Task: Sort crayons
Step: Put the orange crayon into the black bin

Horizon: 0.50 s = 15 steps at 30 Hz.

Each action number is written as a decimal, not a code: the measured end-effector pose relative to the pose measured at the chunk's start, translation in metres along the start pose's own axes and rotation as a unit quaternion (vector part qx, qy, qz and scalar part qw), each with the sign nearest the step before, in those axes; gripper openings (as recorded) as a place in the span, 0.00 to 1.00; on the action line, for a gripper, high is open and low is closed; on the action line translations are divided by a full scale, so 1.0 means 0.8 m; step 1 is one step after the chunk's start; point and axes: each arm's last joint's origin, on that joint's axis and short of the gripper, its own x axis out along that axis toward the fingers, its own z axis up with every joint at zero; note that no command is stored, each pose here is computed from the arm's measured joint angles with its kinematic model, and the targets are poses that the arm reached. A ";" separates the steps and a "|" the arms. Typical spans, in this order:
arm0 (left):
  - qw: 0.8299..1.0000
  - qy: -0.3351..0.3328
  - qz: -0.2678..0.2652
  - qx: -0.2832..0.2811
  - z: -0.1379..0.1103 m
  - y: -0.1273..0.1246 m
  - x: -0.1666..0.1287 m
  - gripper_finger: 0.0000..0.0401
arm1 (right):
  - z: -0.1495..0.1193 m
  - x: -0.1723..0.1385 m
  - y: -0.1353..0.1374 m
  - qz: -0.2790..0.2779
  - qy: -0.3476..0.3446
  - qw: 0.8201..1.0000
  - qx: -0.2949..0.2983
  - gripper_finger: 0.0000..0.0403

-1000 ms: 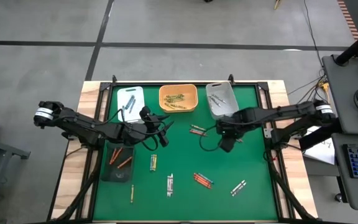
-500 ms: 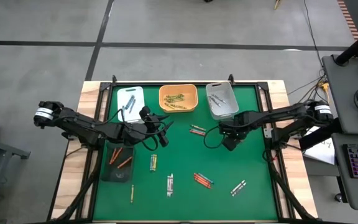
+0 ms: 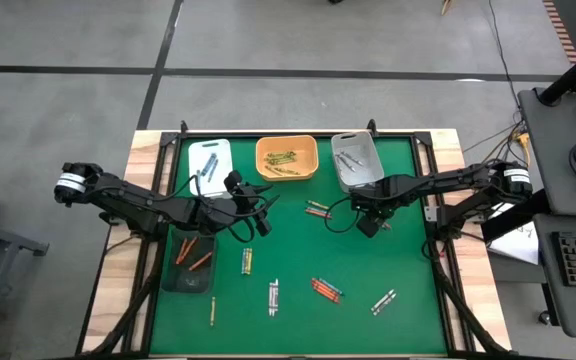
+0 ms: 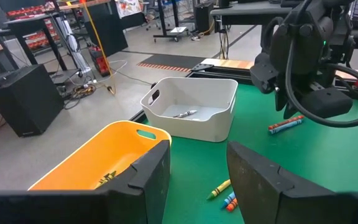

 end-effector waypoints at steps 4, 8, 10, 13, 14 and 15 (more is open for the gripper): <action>1.000 0.000 0.000 0.000 0.000 0.000 0.000 0.35 | -0.001 0.004 -0.001 0.000 -0.001 1.000 -0.001 0.26; 1.000 0.000 0.000 0.000 0.000 0.000 0.000 0.35 | -0.004 0.013 -0.001 0.005 -0.007 1.000 0.000 0.26; 1.000 0.000 0.000 0.000 0.000 0.000 0.000 0.35 | -0.006 0.018 -0.002 0.007 -0.009 1.000 0.001 0.25; 1.000 0.000 0.000 0.000 0.000 0.000 0.000 0.35 | -0.009 0.025 -0.003 0.006 -0.009 1.000 0.001 0.25; 1.000 0.000 0.000 0.000 0.000 0.000 0.000 0.35 | -0.010 0.026 -0.004 0.006 -0.008 1.000 0.001 0.25; 1.000 0.000 0.000 0.000 0.000 0.000 0.000 0.35 | -0.011 0.028 -0.004 0.005 -0.008 1.000 0.001 0.25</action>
